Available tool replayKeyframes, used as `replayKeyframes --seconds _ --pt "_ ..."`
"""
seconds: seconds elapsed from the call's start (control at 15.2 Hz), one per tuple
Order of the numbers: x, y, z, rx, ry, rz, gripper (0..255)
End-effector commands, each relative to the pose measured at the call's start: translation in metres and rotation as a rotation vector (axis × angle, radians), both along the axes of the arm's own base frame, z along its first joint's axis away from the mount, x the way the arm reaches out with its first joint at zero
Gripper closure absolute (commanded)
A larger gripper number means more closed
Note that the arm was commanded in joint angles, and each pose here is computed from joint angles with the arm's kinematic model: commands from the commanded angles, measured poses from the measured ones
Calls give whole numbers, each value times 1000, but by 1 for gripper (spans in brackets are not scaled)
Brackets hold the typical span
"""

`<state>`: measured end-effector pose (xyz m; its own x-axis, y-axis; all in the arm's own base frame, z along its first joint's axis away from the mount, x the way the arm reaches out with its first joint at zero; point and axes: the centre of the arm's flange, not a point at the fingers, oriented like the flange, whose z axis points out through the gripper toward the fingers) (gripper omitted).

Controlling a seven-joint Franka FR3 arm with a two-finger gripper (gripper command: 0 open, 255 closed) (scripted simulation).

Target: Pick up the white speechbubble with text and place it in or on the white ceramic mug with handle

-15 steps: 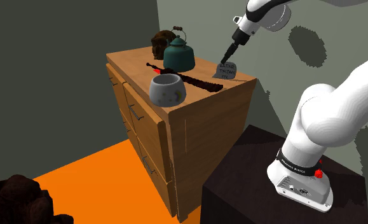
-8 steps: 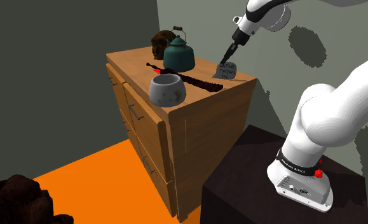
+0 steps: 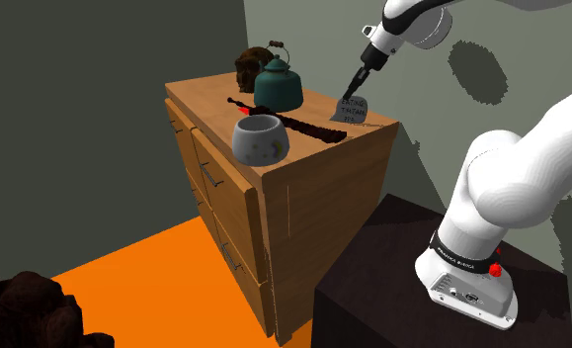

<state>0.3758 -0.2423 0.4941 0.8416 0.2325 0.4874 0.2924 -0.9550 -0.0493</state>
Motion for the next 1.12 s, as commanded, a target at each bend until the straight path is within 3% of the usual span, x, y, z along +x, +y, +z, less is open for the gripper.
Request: replayKeyframes --seconds 0.0,1.06 --pt "0 0 5 0 0 0 255" --pt "0 0 90 0 0 0 255"
